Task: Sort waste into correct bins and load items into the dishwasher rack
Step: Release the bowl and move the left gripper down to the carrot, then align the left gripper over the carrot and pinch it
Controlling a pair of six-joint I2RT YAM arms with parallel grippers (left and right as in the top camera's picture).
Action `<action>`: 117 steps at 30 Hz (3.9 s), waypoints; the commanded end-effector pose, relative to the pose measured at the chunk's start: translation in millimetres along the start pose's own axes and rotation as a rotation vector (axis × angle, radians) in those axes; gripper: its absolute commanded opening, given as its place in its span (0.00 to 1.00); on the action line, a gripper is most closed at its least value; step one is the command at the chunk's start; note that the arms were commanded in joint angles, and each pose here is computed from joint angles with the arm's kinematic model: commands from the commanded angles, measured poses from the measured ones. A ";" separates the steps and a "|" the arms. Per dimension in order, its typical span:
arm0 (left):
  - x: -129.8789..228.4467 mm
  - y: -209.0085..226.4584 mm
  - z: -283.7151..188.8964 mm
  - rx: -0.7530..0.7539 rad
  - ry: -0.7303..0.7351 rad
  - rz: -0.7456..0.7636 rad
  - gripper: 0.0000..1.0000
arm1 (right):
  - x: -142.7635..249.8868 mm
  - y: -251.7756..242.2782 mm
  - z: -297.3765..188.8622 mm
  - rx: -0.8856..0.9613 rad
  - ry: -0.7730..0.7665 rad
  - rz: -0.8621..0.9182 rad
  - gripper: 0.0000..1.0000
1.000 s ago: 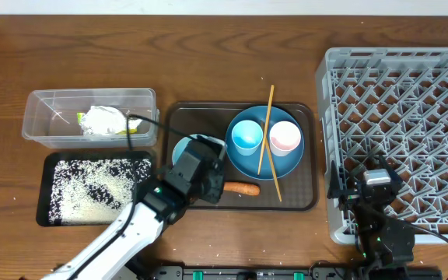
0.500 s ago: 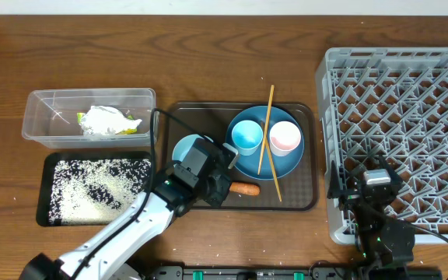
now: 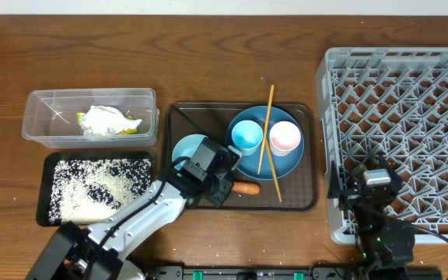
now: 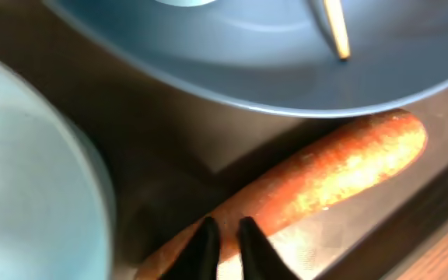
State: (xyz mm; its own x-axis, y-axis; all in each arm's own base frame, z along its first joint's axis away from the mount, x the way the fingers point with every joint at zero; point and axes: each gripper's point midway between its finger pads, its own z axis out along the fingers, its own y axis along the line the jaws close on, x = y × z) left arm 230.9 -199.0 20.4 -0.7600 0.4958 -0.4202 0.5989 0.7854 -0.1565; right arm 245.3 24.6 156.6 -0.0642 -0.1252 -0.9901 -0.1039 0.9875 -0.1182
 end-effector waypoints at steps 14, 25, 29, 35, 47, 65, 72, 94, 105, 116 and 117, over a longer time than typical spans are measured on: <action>5.3 42.3 -9.8 -0.252 0.007 -0.052 0.21 | 1.5 -0.9 0.0 0.002 0.005 -0.011 0.99; -2.2 40.3 -20.6 -0.249 -0.034 -0.051 0.26 | 1.5 -0.9 0.0 0.002 0.005 -0.011 0.99; 0.9 41.0 -17.0 -0.250 -0.018 -0.051 0.29 | 1.5 -0.8 0.0 0.002 0.005 -0.011 0.99; 2.5 41.3 -14.2 -0.250 -0.008 -0.051 0.30 | 1.5 -0.9 0.0 0.002 0.005 -0.011 0.99; 15.0 36.1 -13.4 -0.219 0.043 -0.054 0.29 | 1.5 -0.9 0.0 0.002 0.005 -0.011 0.99; 22.3 39.8 3.3 -0.227 0.087 -0.055 0.43 | 1.5 -0.8 0.0 0.002 0.005 -0.011 0.99; 22.8 40.4 7.5 -0.227 0.092 -0.056 0.23 | 1.5 -0.8 0.0 0.002 0.005 -0.011 0.99; -2.2 30.4 -46.1 -0.213 -0.067 -0.049 0.11 | 1.5 -0.9 0.0 0.002 0.005 -0.011 0.99; 1.3 6.9 -40.2 -0.076 -0.039 0.087 0.35 | 1.5 -0.8 0.0 0.002 0.005 -0.011 0.99; 11.9 -14.0 -38.7 0.050 -0.006 0.295 0.54 | 1.6 -0.8 0.0 0.002 0.005 -0.011 0.99; 12.9 -14.0 -38.0 0.050 -0.002 0.298 0.56 | 1.5 -0.9 0.0 0.002 0.005 -0.011 0.99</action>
State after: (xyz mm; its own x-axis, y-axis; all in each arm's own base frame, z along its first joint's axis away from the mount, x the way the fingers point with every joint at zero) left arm 210.2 -188.4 56.7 -0.5882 0.6596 -0.4679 0.7676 0.6375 -0.0661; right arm 245.3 24.6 156.6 -0.0642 -0.1252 -0.9901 -0.1039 0.9875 -0.1182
